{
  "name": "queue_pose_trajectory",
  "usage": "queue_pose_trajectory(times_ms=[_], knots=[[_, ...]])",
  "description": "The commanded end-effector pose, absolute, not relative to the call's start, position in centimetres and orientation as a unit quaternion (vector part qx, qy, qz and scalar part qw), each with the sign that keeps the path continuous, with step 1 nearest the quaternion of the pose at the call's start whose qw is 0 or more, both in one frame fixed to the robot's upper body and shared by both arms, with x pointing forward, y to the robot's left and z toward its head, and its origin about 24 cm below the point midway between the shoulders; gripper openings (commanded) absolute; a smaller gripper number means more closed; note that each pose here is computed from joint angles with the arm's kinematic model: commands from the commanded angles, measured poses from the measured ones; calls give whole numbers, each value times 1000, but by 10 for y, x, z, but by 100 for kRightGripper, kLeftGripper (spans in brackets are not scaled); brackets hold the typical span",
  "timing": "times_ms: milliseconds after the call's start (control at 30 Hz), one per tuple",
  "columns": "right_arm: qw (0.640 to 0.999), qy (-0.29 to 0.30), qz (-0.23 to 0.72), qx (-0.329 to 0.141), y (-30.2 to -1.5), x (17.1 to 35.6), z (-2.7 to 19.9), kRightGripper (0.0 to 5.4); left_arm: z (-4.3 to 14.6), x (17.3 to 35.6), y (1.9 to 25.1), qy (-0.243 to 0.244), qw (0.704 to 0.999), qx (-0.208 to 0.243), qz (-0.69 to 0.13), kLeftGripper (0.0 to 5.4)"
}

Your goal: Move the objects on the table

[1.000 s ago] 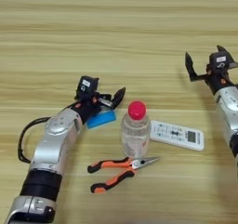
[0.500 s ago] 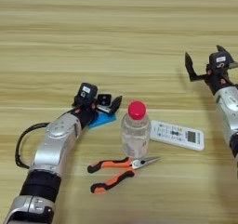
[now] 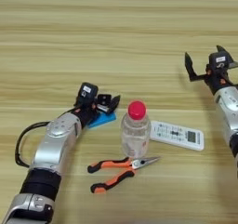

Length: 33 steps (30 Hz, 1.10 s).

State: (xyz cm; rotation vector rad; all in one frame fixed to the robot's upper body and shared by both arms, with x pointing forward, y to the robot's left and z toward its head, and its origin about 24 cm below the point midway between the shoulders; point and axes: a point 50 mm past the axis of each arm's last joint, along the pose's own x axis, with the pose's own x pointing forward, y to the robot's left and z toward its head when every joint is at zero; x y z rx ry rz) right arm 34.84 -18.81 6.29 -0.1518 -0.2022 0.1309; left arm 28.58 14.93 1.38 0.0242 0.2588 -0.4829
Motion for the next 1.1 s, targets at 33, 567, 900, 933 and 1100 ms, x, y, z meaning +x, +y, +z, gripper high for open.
queue_pose_trajectory(times_ms=[33,567,900,933,1100], knots=[[989,-103,69,-76,-187,348,64,540,-4,278,156,177,957,35,-229,394],[989,-109,69,-71,-186,348,66,540,-21,256,154,235,937,52,-252,277],[989,-110,70,-68,-184,348,66,540,-20,251,154,231,939,42,-249,238],[989,-110,70,-68,-184,348,66,540,-20,251,154,230,940,44,-250,238],[989,-109,69,-69,-184,348,66,540,-16,252,153,218,941,47,-253,238]])
